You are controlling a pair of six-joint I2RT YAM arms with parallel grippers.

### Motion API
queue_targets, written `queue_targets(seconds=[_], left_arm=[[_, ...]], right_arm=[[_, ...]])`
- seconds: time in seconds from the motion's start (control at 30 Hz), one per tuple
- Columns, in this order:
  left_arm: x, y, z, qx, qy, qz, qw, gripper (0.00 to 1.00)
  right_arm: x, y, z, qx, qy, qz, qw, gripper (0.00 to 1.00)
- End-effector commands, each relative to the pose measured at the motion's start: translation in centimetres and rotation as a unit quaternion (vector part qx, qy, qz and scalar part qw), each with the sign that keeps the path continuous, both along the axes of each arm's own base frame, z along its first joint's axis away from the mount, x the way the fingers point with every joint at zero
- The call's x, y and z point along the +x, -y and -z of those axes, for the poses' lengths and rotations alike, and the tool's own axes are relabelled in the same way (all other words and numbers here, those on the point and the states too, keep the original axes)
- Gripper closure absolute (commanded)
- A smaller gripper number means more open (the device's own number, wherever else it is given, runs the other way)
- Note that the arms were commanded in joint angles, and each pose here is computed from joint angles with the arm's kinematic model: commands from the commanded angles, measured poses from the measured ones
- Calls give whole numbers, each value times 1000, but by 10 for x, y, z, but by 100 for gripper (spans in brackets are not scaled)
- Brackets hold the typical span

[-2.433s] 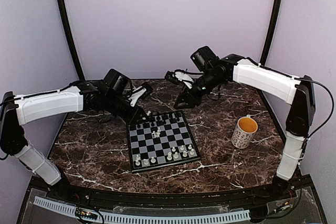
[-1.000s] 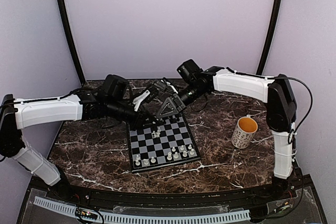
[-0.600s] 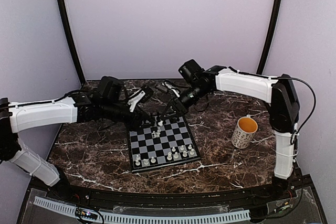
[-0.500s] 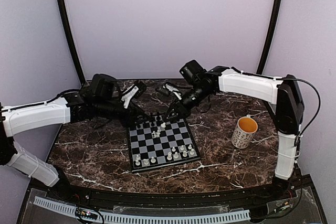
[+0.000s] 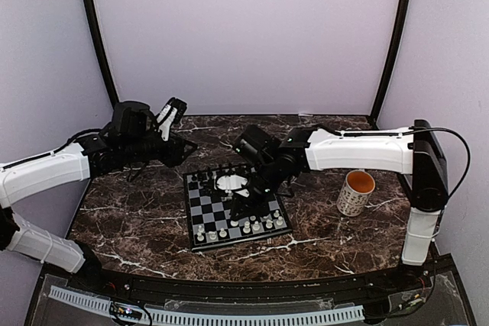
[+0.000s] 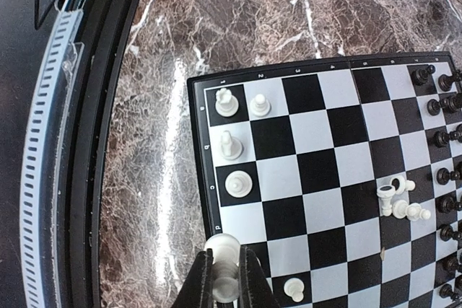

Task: Set up the chess pieces on the board
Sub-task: Place the queen at e1.

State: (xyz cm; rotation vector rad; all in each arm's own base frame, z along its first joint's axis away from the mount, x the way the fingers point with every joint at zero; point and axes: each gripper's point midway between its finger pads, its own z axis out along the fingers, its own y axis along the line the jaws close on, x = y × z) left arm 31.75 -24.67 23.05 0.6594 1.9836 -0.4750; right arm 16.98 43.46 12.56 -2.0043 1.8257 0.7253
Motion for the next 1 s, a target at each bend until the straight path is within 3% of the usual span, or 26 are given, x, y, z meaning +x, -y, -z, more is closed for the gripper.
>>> queue_targets(seconds=[0.0,0.27,0.97], left_arm=[[7,-7,2,1,0,-25,1000,55],[7,-7,4,5,-3,-25,1000,55],[7,-6,5,11,-9,-22,1000,55]], right_arm=[[3,-5,11,-16,61,-15,998,98],[-1,-11,41,-61,72,-21,995,96],[-4,-16,66,-93,74,-26,993,91]])
